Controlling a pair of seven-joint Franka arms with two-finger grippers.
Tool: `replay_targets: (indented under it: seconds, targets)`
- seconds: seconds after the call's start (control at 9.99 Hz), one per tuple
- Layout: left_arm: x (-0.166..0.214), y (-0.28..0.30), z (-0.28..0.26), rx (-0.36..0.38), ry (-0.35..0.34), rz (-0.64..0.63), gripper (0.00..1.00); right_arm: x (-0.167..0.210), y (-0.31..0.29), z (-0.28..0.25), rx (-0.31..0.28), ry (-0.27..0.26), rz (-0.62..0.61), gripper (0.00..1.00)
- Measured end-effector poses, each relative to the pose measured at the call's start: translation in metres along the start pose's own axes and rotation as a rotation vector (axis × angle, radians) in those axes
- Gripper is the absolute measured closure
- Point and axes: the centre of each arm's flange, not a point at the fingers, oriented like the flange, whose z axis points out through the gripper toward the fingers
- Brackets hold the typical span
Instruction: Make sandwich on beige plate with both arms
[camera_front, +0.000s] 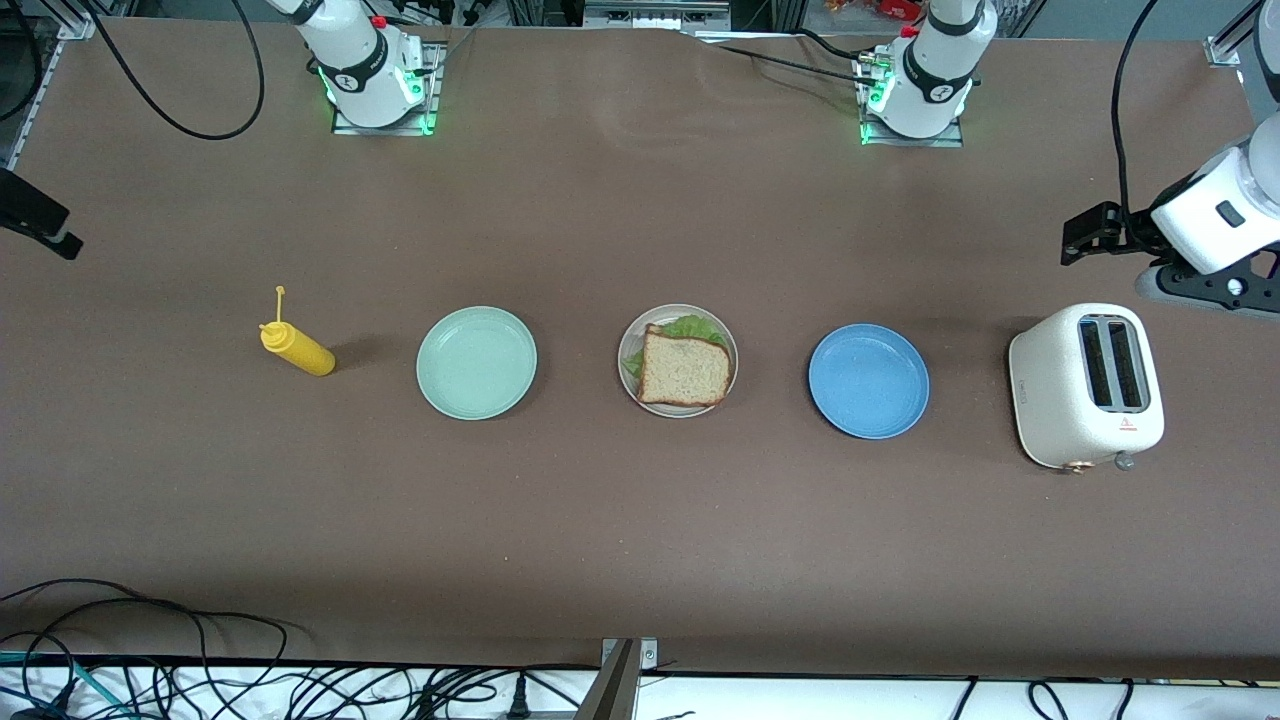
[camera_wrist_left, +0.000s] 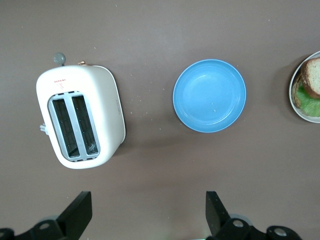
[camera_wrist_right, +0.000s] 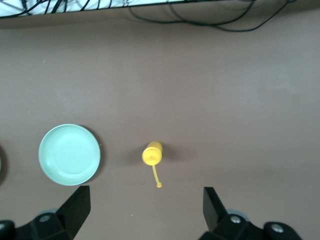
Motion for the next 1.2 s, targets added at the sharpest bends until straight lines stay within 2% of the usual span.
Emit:
replay_targets:
  seconds: [0.5,1.2]
  targets:
    - [0.003,0.000,0.003,-0.001,-0.004,0.000,0.00,0.013,-0.015,0.040,-0.007,-0.065,-0.003,0.00]
    - [0.003,-0.001,0.003,-0.001,-0.004,0.000,0.00,0.017,-0.012,0.050,-0.024,-0.081,0.057,0.00]
